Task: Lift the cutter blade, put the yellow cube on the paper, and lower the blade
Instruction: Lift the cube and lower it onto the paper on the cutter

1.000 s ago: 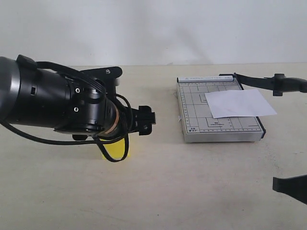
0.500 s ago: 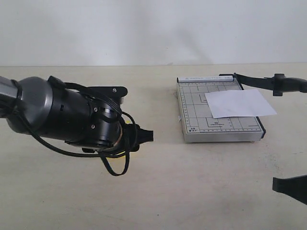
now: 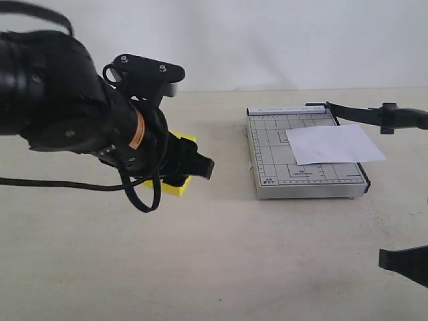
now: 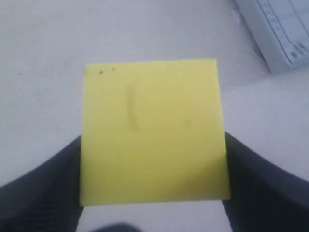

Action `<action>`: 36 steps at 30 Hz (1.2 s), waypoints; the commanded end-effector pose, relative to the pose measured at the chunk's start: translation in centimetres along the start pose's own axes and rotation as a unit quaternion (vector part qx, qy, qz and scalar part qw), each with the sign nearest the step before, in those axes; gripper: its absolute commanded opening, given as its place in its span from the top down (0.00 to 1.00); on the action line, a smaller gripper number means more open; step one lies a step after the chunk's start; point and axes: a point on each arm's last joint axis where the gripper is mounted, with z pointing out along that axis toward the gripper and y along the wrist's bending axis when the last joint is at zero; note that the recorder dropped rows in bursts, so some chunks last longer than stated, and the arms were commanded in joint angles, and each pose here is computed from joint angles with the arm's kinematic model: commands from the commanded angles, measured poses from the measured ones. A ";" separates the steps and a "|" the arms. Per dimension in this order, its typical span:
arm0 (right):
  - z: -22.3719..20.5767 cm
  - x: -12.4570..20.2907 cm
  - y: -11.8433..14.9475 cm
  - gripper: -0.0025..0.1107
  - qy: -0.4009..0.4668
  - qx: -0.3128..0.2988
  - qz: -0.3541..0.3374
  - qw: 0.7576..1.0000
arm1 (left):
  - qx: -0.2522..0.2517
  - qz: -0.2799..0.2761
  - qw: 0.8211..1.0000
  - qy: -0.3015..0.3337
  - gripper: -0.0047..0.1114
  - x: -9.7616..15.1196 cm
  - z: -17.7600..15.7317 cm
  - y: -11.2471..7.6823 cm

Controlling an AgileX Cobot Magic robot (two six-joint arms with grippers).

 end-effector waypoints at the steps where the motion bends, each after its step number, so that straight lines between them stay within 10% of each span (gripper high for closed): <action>1: 0.0 0.0 0.0 0.98 -0.001 0.000 -0.005 1.000 | 0.102 0.084 0.991 0.036 0.92 0.4 -3.7 -0.8; 8: 0.0 0.0 0.0 0.98 -0.001 0.000 -0.006 1.000 | 0.140 0.156 0.970 -0.124 0.92 -6.5 -3.3 -2.1; 13: 0.0 0.0 0.0 0.98 -0.003 -0.001 -0.010 1.000 | 0.168 0.278 0.943 -0.075 0.92 -11.5 3.1 -5.7; 19: 0.0 0.1 0.0 0.98 0.003 -0.004 -0.010 1.000 | 0.245 0.280 0.925 -0.078 0.92 -15.5 7.6 -9.2; 36: 0.0 0.2 0.1 0.98 0.010 -0.009 -0.010 1.000 | 0.275 0.323 0.902 -0.077 0.92 -15.2 15.9 -9.6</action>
